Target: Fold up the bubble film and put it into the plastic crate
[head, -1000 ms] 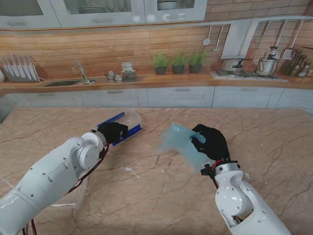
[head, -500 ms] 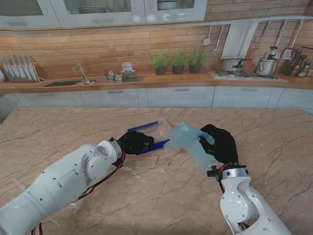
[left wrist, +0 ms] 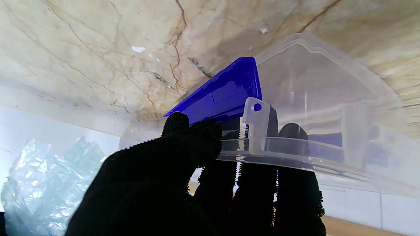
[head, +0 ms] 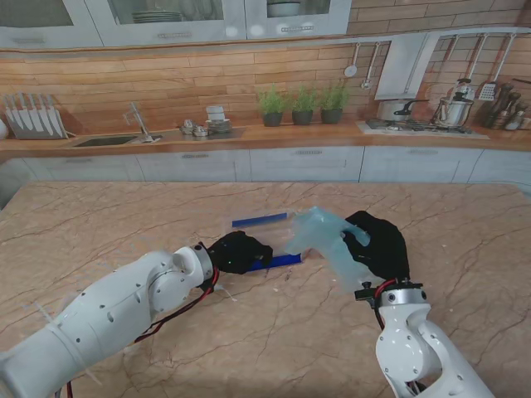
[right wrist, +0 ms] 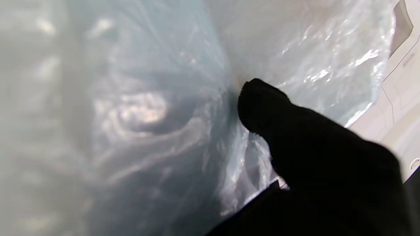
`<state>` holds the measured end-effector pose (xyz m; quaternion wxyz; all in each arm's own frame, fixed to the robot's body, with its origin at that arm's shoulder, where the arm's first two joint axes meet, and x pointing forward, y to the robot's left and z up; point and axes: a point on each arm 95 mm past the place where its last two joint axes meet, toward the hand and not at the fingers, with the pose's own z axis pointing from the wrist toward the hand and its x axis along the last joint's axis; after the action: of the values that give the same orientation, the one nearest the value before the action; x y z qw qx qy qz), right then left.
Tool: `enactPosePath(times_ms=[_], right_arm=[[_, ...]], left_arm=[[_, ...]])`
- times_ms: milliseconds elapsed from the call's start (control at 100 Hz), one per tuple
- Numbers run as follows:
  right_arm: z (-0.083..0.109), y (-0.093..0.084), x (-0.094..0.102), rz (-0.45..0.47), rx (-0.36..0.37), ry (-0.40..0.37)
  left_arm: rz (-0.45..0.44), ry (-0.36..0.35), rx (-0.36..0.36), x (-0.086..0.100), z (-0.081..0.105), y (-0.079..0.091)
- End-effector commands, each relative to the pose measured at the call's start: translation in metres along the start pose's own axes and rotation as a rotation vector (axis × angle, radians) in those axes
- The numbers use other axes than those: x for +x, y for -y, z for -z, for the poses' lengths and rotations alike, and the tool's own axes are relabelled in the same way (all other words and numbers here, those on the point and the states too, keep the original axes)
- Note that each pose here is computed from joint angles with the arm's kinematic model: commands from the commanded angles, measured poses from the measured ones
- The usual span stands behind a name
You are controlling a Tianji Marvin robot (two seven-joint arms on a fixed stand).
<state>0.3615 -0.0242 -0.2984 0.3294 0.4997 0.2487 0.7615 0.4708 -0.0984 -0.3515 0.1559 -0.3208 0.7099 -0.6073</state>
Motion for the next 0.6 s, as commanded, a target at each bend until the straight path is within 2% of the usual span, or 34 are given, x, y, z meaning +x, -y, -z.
enactPosePath(times_ms=[0,590], right_arm=[[0.0018,-0.0008,0.0040,-0.013,-0.016,-0.011],[0.0043,-0.0030,0.0046,-0.012,-0.026,-0.004]], left_arm=[[-0.018,-0.019,-0.010,0.0013,-0.0011,-0.0049],[-0.095,-0.091,0.000,0.0062,0.0004,-0.0073]])
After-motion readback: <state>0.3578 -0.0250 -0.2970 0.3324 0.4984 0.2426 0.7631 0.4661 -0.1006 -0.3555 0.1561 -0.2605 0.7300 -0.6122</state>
